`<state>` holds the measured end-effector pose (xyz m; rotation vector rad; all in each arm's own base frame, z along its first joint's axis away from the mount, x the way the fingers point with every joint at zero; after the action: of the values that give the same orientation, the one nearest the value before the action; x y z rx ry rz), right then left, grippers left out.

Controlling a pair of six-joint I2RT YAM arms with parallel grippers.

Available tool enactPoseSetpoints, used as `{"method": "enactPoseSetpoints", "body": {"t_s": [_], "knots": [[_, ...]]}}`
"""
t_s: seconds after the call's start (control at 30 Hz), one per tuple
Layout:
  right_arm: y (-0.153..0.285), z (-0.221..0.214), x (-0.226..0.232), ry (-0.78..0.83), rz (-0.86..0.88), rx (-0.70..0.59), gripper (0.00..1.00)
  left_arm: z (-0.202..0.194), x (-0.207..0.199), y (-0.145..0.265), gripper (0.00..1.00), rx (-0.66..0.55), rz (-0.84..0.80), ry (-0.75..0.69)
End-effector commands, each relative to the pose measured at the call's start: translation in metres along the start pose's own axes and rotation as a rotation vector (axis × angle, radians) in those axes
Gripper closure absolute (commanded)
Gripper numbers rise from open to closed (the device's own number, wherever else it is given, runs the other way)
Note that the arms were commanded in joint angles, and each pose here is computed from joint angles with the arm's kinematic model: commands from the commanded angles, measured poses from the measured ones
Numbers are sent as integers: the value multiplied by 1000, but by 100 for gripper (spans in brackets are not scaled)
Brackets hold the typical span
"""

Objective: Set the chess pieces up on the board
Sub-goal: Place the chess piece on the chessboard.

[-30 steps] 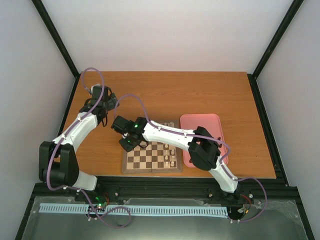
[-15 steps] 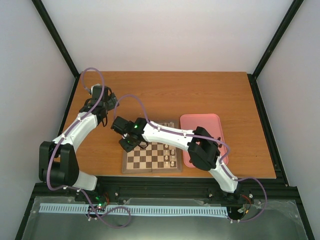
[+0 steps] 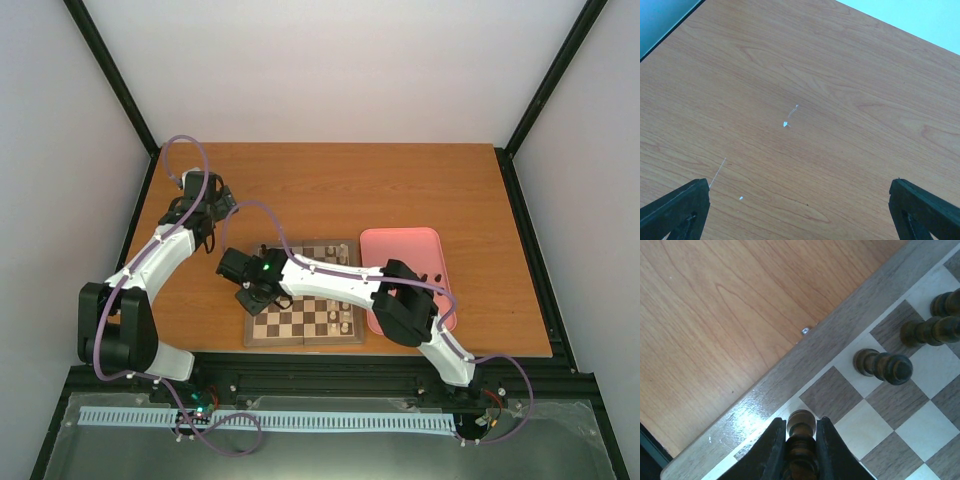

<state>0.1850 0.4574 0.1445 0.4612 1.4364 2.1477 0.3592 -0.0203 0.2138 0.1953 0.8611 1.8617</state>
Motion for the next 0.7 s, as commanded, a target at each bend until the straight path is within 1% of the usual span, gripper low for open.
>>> {"method": "enactPoseSetpoints", "body": {"t_s": [0.0,0.17,0.67], "knots": [[-7,-1,-2,-11,-42,-9,91,3,-4,2,0,-11,-13,11],[-7,0,-9,-19,-81,-27,90,3,-4,2,0,-11,-12,11],[-14,3,-15,-36,-76,-42,90,2,-4,-1,0,-7,-11,8]]}}
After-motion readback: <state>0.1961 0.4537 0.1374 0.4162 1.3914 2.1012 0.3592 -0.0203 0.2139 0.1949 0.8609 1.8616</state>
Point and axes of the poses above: each gripper's point midway between its finger pads, its own y axis back along the fingers, its own x axis along the line the jaws close on, z = x × y, the point moved 7 cm from there along y, back along the fingers, and after that the axes turned 6 degrees about y, right-handed, at the moved point
